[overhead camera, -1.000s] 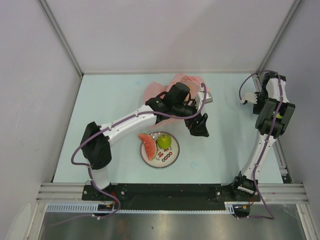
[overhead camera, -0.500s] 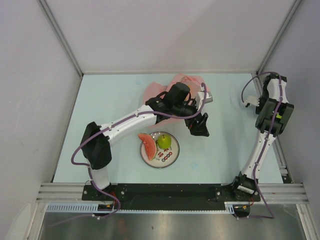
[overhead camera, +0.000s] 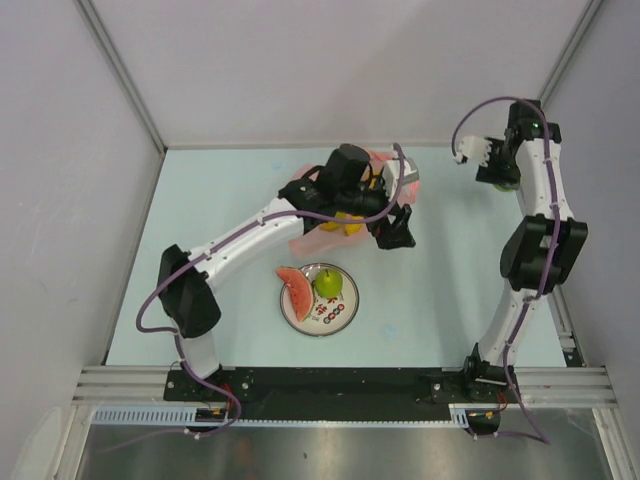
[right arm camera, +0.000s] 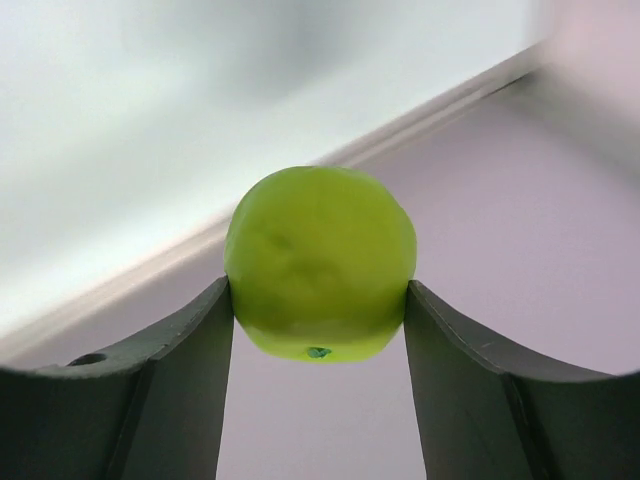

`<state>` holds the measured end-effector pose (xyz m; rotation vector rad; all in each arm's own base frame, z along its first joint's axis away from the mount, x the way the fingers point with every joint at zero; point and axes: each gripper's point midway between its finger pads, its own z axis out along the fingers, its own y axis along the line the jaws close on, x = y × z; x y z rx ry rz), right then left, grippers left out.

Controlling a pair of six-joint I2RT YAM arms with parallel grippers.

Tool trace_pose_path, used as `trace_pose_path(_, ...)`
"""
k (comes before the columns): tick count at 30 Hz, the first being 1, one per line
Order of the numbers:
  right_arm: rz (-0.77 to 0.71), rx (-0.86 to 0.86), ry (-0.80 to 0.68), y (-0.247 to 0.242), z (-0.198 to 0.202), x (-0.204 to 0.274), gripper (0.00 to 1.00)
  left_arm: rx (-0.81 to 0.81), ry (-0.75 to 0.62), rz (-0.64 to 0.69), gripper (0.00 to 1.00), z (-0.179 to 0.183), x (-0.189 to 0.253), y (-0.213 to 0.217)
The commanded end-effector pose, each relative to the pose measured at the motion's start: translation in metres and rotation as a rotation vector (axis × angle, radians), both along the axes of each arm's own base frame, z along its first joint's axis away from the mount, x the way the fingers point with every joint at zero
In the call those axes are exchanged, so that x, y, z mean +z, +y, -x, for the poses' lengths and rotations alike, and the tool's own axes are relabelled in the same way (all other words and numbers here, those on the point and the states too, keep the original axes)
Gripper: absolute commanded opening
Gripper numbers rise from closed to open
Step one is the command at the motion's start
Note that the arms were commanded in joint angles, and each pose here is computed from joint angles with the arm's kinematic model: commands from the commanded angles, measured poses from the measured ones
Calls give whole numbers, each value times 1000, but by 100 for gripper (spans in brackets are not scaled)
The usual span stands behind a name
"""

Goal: Take the fake fruits out of the plastic bag
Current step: Pick up the fake fruit from the center of the board, then place the fake fruit on the plate.

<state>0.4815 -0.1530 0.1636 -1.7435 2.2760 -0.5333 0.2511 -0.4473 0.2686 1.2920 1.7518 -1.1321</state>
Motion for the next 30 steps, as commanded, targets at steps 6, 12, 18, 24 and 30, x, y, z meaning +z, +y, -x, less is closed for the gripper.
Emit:
trace_pose_path(6,-952,155,27,248,152,79,56,309,-294,37,100,-73,87,94)
trace_pose_path(12,-1381,58,323,319,238,122,54,268,-288,24,100,-53,71,116)
trace_pose_path(18,-1592,53,424,342,266,167,53,64,-123,73,100,-7,53,108)
trace_pose_path(24,-1694,-27,619,342,273,161,53,-2,-63,79,88,9,34,107)
trace_pose_path(30,-1692,-73,699,343,286,149,53,-111,-21,130,73,24,42,100)
